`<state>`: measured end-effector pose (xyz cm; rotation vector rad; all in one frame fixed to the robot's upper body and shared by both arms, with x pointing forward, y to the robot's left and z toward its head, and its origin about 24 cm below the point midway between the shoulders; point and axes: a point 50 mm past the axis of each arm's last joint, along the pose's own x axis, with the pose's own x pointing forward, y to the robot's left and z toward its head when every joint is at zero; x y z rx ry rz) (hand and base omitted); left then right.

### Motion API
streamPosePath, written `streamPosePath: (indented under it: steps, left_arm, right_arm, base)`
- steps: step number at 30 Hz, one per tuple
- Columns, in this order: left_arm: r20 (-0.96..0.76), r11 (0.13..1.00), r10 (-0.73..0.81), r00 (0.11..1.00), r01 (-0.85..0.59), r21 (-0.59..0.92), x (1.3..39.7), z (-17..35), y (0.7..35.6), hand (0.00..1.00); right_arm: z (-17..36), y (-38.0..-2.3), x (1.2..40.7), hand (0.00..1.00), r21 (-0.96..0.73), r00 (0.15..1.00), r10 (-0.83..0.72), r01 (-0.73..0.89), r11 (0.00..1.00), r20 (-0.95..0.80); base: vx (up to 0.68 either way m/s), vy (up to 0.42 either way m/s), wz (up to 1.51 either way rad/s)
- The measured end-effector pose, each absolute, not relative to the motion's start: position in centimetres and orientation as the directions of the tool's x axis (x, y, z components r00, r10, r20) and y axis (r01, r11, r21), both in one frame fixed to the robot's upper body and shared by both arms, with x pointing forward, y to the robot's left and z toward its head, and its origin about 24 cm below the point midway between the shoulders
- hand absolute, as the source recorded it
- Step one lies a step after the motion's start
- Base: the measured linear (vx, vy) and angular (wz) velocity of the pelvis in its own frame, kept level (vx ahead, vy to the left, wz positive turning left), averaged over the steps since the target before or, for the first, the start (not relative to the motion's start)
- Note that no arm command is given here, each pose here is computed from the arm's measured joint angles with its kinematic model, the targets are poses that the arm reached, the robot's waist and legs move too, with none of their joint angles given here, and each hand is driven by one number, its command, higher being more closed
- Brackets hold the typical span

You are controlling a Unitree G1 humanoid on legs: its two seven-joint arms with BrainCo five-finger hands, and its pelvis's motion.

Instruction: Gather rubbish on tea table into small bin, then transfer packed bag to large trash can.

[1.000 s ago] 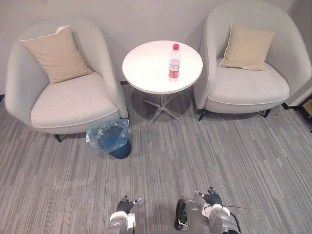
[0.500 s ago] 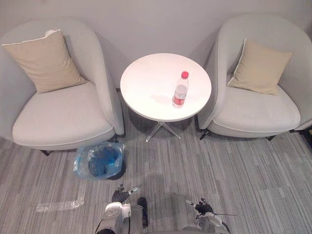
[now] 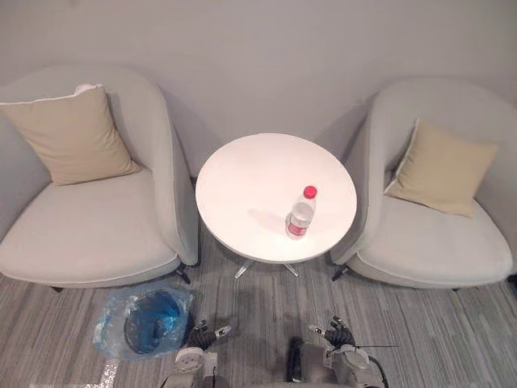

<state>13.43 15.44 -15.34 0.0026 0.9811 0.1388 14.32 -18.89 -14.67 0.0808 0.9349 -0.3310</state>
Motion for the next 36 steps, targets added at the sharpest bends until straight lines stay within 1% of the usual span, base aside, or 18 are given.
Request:
streamPosePath:
  steps: [2,6,11,15,17,22,24,27,29,30,31,33,34,36]
  left_arm:
    - [-0.830,0.991,0.110,0.547,-0.125,0.048,13.5,-15.4,14.8,0.00]
    - [-0.802,0.991,0.108,0.588,-0.128,0.040,14.5,-14.8,14.5,0.00]
    - [-0.798,0.993,0.101,0.594,-0.115,0.040,14.7,-14.7,14.3,0.00]
    - [-0.795,0.995,0.102,0.597,-0.069,0.076,14.8,-14.7,15.1,0.00]
    - [-0.800,0.994,0.109,0.590,-0.068,0.086,14.6,-14.8,15.4,0.00]
    - [-0.814,0.991,0.122,0.568,-0.021,0.134,14.0,-15.1,16.6,0.00]
    - [-0.817,0.989,0.131,0.561,-0.015,0.148,13.8,-15.2,17.0,0.00]
    - [-0.825,0.988,0.133,0.549,-0.007,0.154,13.5,-15.3,17.4,0.00]
    - [-0.832,0.986,0.141,0.536,-0.001,0.166,13.1,-15.4,17.8,0.00]
    - [-0.836,0.985,0.143,0.530,0.008,0.173,12.9,-15.5,18.0,0.00]
    - [-0.836,0.985,0.143,0.530,0.008,0.174,12.8,-15.5,18.1,0.00]
    - [-0.837,0.984,0.143,0.528,0.015,0.177,12.7,-15.5,18.1,0.00]
    - [-0.837,0.984,0.142,0.529,0.018,0.178,12.7,-15.5,18.1,0.00]
    - [-0.837,0.984,0.134,0.531,0.030,0.177,12.4,-15.5,18.2,0.00]
  right_arm:
    - [-14.6,-19.4,14.3,0.00,-0.086,0.546,-0.258,0.320,0.944,-0.797]
    - [-15.0,-19.4,13.2,0.00,-0.095,0.522,-0.268,0.335,0.937,-0.810]
    - [-15.0,-19.6,12.9,0.00,-0.093,0.515,-0.280,0.359,0.929,-0.810]
    - [-15.2,-19.2,12.6,0.00,-0.091,0.504,-0.269,0.348,0.933,-0.821]
    - [-15.3,-19.1,12.5,0.00,-0.095,0.501,-0.269,0.346,0.934,-0.822]
    - [-15.4,-18.9,12.5,0.00,-0.126,0.500,-0.265,0.293,0.948,-0.824]
    - [-15.1,-19.5,13.0,0.00,-0.160,0.514,-0.279,0.263,0.951,-0.811]
    - [-14.2,-21.2,13.5,0.00,-0.189,0.560,-0.303,0.253,0.949,-0.771]
    - [-13.2,-22.0,14.1,0.00,-0.206,0.618,-0.312,0.239,0.949,-0.721]
    - [-12.3,-21.9,14.9,0.00,-0.201,0.669,-0.305,0.231,0.952,-0.677]
    - [-11.9,-22.1,14.9,0.00,-0.205,0.685,-0.310,0.233,0.951,-0.660]
    - [-10.2,-21.8,15.4,0.00,-0.200,0.759,-0.295,0.218,0.955,-0.581]
    - [-9.8,-21.7,15.4,0.00,-0.194,0.774,-0.289,0.216,0.957,-0.563]
    - [-7.9,-21.3,15.7,0.00,-0.197,0.835,-0.274,0.202,0.959,-0.478]
  base:
    - [0.23,-0.258,0.62]
    - [0.15,-0.172,0.41]
    - [0.16,0.011,-0.10]
    - [0.17,0.101,-0.09]
    - [0.13,0.090,-0.04]
    - [0.07,0.016,0.00]
    - [0.04,-0.047,-0.12]
    - [0.02,-0.025,-0.20]
    - [-0.02,-0.014,-0.30]
    - [-0.02,-0.009,-0.20]
    - [-0.04,-0.004,-0.17]
    - [-0.06,0.010,-0.11]
    - [-0.07,0.020,-0.07]
    - [-0.09,0.023,-0.05]
